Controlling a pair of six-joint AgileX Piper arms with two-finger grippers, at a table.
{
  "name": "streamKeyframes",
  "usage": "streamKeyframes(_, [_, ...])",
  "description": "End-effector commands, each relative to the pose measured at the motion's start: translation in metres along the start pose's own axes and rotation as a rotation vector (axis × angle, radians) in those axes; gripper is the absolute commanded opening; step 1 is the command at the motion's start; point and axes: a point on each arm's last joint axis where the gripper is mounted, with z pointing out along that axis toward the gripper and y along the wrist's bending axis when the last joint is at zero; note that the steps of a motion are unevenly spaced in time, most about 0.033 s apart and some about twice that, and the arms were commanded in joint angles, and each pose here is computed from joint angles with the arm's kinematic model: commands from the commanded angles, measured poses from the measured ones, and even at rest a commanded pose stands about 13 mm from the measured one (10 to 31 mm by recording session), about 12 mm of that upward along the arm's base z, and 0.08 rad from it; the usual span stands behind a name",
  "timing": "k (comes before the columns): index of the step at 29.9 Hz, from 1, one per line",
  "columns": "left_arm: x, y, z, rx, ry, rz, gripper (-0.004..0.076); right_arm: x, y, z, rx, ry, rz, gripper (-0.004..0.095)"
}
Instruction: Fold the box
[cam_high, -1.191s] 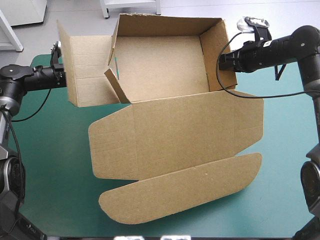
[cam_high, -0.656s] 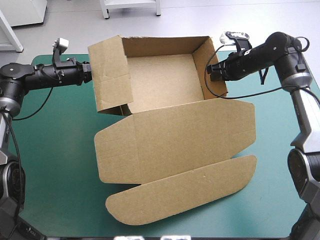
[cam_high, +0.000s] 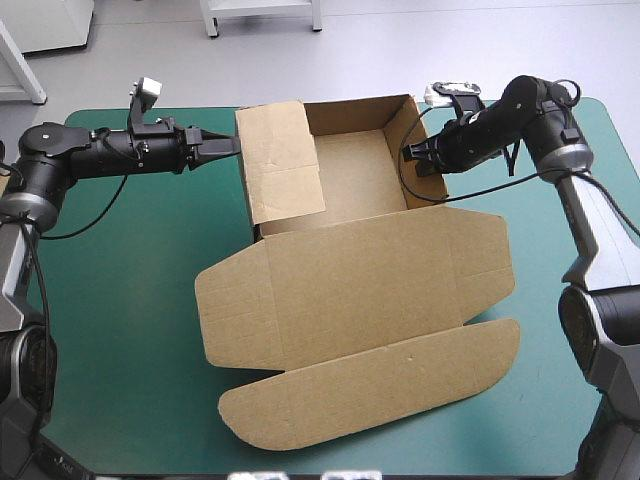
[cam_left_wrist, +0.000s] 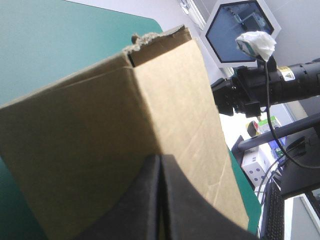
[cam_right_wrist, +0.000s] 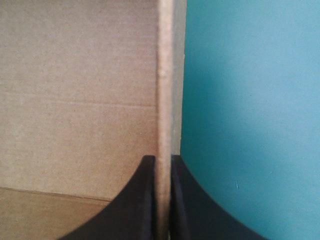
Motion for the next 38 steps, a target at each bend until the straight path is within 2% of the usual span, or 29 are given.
streamKeyframes(1, [-0.004,-0.041,-0.013,0.110,-0.005,0.033,0.0029,-0.007,0.015,-0.028,-0.027,-0.102,-0.006,-0.0011])
streamKeyframes(3, [-0.002,-0.043,-0.014,0.094,0.007,0.026,0.0108,-0.007,0.013,-0.027,-0.016,-0.099,-0.007,-0.0011])
streamKeyframes(9, [0.005,-0.043,-0.007,0.037,0.072,-0.002,0.0424,-0.007,0.015,-0.026,-0.015,-0.097,-0.012,-0.0011])
streamKeyframes(11, [0.008,-0.044,-0.001,0.011,0.101,-0.011,0.0479,-0.007,0.017,-0.025,-0.016,-0.096,-0.018,-0.0011])
streamKeyframes(19, [0.018,-0.049,0.014,-0.026,0.175,-0.010,0.0480,-0.005,0.028,-0.020,0.010,-0.083,-0.046,-0.0011])
streamKeyframes(30, [0.017,-0.052,0.015,-0.016,0.164,-0.007,0.0479,-0.006,0.028,-0.020,0.010,-0.093,-0.038,-0.0011])
streamKeyframes(31, [0.016,-0.053,0.015,-0.009,0.160,0.013,0.0474,-0.007,0.028,-0.020,0.011,-0.095,-0.038,-0.0011])
streamKeyframes(33, [0.011,-0.061,0.011,0.009,0.124,0.088,0.0405,-0.007,0.027,-0.020,0.014,-0.097,-0.039,-0.0011])
streamKeyframes(34, [0.007,-0.067,0.009,0.017,0.106,0.142,0.0341,-0.007,0.027,-0.020,0.017,-0.096,-0.040,-0.0011])
streamKeyframes(38, [-0.013,-0.101,-0.006,0.041,0.027,0.326,-0.0013,-0.006,0.022,-0.020,0.074,-0.089,-0.050,-0.0011])
